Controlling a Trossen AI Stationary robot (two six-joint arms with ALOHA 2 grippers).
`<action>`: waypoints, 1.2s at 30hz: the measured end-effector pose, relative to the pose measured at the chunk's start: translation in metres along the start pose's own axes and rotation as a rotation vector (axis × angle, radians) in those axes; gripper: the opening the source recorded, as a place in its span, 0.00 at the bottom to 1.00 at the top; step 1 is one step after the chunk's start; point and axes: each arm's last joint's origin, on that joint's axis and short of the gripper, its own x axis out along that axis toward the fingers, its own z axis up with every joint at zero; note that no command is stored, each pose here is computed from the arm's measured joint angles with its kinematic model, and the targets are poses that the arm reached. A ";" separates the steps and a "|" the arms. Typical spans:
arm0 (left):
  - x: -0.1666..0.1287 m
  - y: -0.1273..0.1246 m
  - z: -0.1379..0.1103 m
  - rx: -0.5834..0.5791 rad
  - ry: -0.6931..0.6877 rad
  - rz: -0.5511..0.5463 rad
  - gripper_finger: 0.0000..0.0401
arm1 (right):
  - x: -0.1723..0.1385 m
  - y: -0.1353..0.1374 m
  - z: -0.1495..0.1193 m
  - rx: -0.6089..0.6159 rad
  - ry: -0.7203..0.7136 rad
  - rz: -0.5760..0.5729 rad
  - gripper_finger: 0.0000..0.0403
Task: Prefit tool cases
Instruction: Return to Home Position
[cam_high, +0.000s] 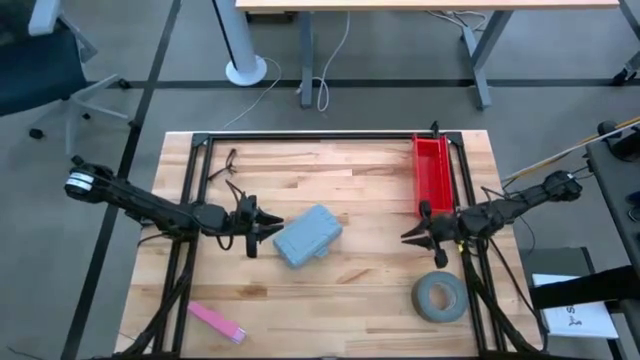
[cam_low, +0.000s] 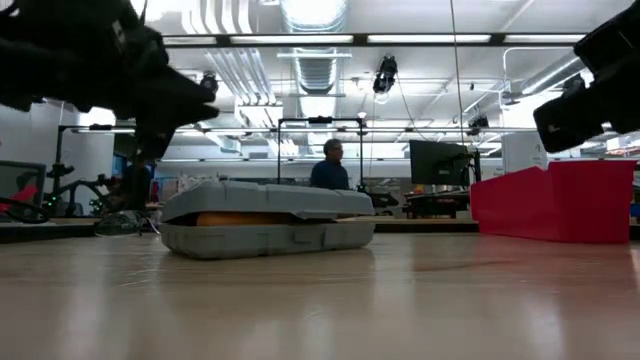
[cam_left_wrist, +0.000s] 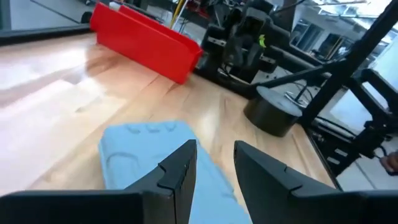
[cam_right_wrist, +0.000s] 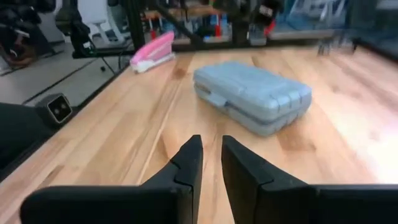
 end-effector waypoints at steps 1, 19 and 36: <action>-0.002 0.002 -0.003 -0.004 0.001 -0.006 0.28 | 0.000 0.000 -0.001 0.015 0.009 0.002 0.10; -0.021 0.011 -0.024 0.106 0.017 -0.265 0.28 | 0.006 0.000 -0.008 0.312 0.097 -0.027 0.16; -0.021 0.010 -0.030 0.227 0.095 -0.385 0.28 | 0.006 0.000 -0.008 0.305 0.096 -0.027 0.13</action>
